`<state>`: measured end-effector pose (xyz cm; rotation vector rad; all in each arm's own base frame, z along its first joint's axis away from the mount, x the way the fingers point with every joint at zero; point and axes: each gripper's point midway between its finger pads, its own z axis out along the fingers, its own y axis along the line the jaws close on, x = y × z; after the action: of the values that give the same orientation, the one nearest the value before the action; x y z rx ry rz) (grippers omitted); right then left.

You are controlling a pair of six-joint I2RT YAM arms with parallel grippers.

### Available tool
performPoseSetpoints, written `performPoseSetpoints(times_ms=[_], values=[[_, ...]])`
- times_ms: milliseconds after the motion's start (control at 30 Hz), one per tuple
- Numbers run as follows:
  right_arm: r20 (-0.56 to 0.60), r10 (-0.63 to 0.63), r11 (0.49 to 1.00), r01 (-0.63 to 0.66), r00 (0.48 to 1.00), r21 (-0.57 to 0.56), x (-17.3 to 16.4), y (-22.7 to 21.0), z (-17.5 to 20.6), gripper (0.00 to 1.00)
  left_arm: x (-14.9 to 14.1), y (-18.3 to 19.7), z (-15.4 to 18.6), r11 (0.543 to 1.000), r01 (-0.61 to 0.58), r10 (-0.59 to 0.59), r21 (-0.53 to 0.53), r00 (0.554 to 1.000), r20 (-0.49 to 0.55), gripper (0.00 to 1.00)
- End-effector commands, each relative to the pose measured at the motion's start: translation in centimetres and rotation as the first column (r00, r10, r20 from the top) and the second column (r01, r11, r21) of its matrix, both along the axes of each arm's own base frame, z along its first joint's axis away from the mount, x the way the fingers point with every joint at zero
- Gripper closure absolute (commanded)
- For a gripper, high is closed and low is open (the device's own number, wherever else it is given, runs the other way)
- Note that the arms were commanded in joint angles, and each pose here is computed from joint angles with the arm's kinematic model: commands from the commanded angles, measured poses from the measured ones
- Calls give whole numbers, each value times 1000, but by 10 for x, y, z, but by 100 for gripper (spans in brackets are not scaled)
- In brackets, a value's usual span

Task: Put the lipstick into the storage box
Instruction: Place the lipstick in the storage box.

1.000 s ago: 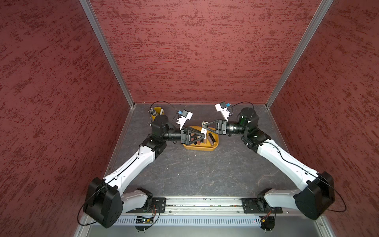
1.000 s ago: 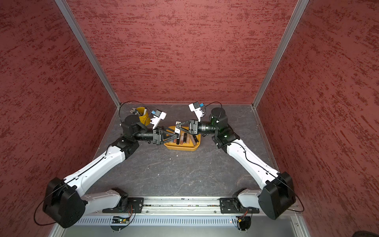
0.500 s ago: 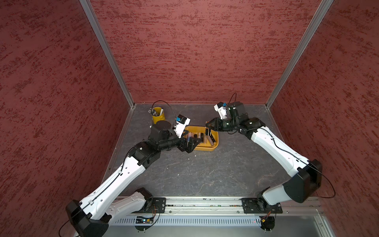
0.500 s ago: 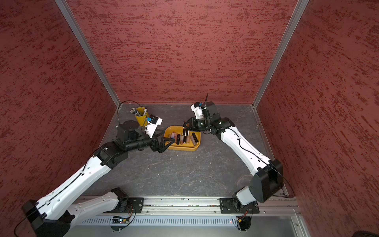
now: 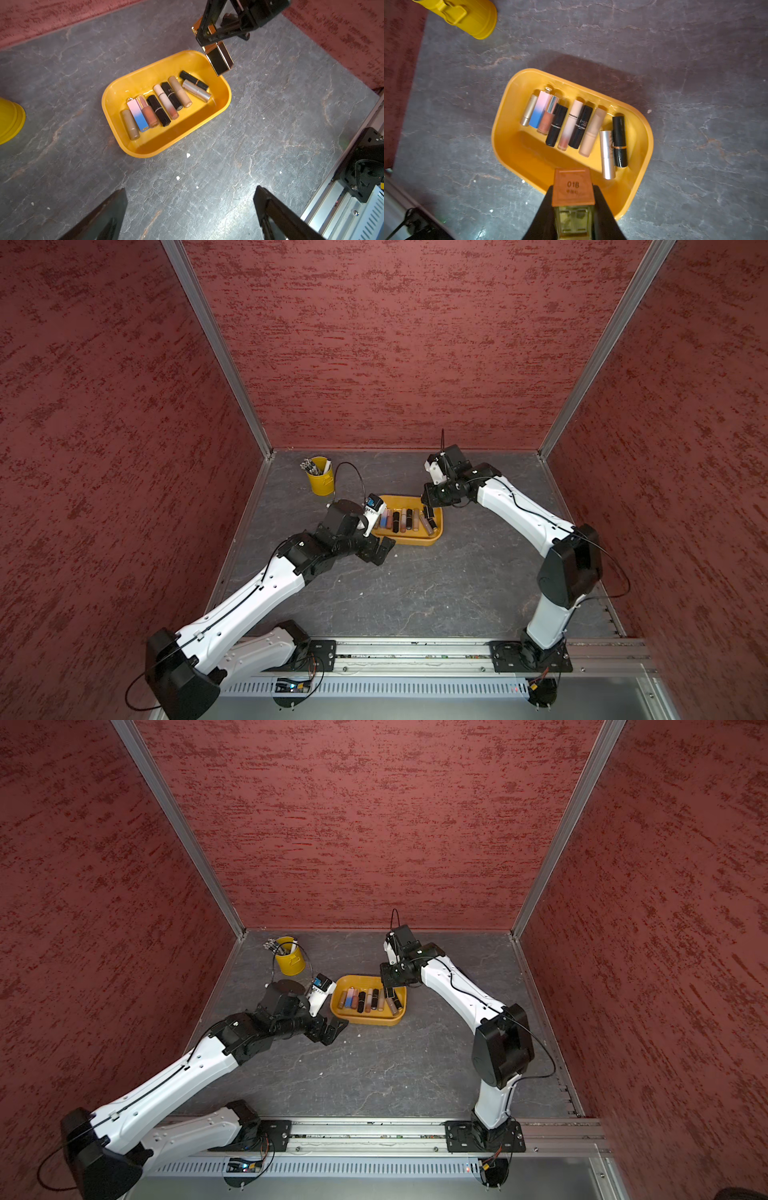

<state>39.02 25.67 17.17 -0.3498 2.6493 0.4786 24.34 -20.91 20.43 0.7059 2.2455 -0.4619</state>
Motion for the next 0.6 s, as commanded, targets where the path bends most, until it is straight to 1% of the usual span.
performPoseSetpoints(times_ms=[0, 167, 567], values=[[-7, 22, 996, -23, 1000, -88, 4, -2, -14, 91, -2, 0, -6, 1000, 13, -13, 4, 1000, 8, 0], [-59, 27, 994, -33, 998, -102, 9, 6, -42, 91, -4, 1, -18, 1000, 16, -16, 9, 1000, -4, 0], [-164, 27, 997, -38, 986, -63, 14, 25, -88, 91, -12, 5, -41, 1000, 23, -22, 16, 999, -44, 0]])
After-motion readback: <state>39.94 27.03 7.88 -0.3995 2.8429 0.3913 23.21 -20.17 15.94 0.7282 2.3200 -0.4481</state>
